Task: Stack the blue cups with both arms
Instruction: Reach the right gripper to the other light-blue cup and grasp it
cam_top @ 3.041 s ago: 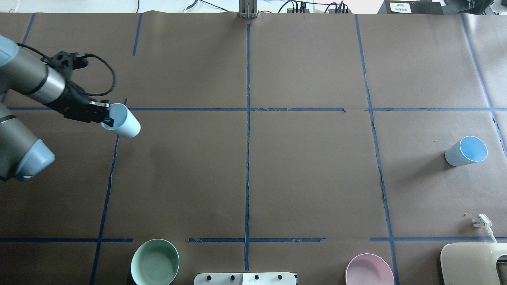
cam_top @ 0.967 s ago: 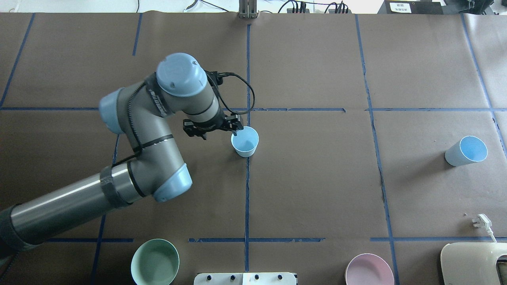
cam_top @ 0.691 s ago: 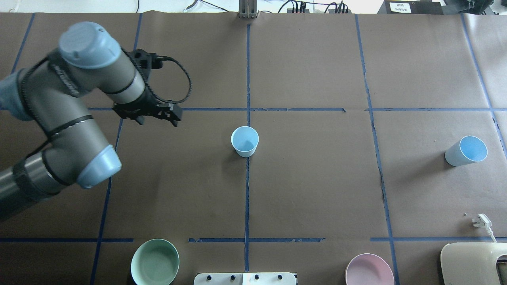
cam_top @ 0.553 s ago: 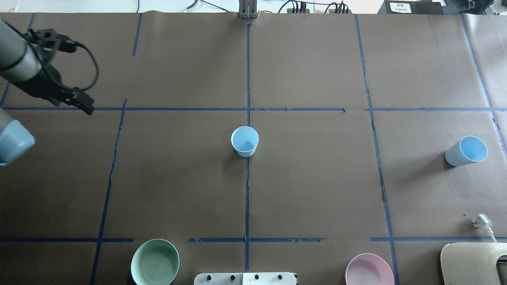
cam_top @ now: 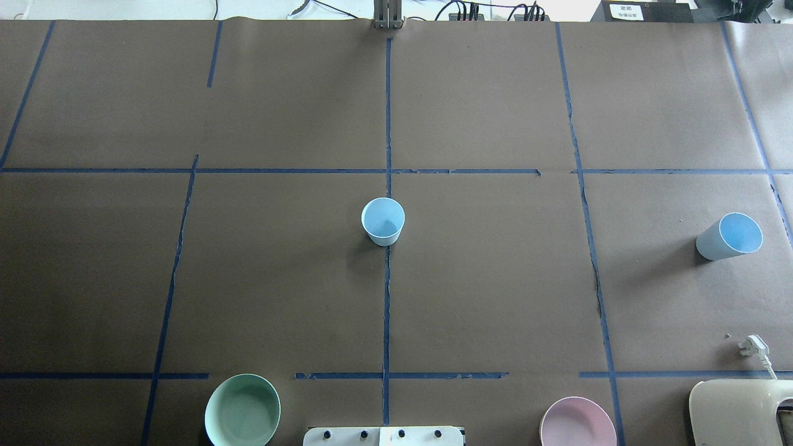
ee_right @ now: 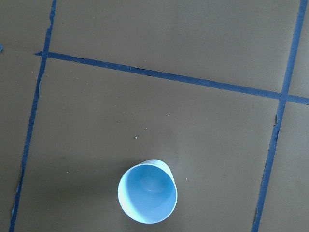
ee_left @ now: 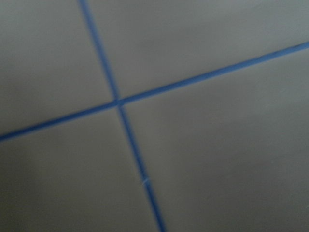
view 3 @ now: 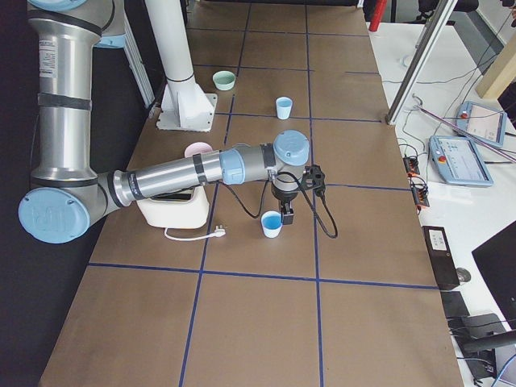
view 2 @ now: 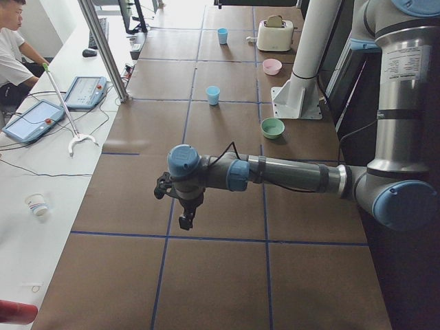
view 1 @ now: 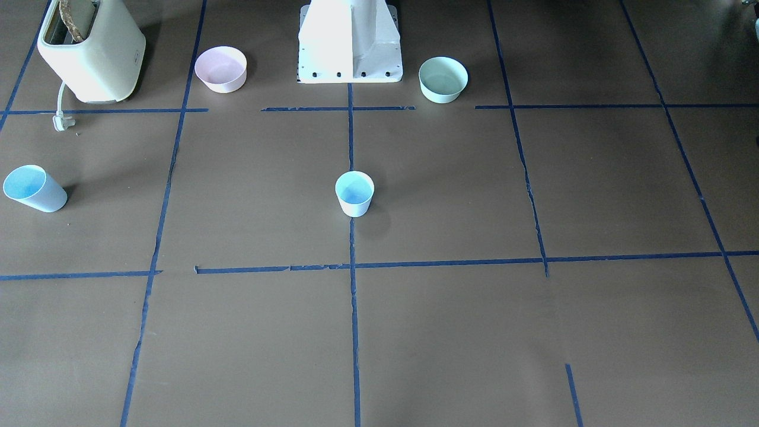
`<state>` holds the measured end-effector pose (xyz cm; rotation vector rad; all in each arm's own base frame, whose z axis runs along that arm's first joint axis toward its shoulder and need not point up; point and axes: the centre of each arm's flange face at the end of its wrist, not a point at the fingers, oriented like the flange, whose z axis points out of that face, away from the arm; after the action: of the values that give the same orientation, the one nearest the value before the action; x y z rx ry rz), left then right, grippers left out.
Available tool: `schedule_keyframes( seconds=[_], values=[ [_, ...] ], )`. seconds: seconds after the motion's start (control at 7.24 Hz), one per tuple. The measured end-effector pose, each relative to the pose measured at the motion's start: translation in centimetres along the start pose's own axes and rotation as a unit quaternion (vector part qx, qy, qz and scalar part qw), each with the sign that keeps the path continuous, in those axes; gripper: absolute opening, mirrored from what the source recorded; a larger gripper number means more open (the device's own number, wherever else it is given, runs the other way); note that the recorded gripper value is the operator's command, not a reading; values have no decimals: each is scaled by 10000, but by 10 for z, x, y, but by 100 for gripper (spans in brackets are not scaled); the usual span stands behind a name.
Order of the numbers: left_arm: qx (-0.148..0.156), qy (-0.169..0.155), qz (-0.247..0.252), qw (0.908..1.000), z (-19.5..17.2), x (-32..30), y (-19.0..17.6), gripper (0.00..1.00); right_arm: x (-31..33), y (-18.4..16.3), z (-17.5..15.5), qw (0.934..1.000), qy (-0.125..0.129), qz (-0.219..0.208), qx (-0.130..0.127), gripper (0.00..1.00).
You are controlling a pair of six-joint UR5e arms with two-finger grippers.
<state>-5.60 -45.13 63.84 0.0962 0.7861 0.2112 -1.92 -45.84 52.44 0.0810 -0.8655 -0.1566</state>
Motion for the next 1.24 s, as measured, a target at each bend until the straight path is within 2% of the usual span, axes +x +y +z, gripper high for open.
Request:
schedule_keyframes(
  seconds=[0.14,0.28,0.55,0.83,1.11,1.24],
  values=[
    [11,13,-241,9997,2,-22,39,100,-7,0,1,9999,61,128,14,100],
    [45,9,-340,9994,2,-28,59,100,-15,2,8,9996,155,239,87,100],
    [91,7,-368,9993,0,-29,67,100,-18,18,40,9979,291,354,450,99],
    [127,1,-341,9993,-4,-26,67,100,1,28,86,9968,282,319,673,98],
    [135,-1,-329,9994,-5,-24,68,100,1,33,120,9970,270,313,662,97],
    [135,-2,-328,9994,-5,-24,68,100,1,34,132,9974,286,315,585,92]
  ],
)
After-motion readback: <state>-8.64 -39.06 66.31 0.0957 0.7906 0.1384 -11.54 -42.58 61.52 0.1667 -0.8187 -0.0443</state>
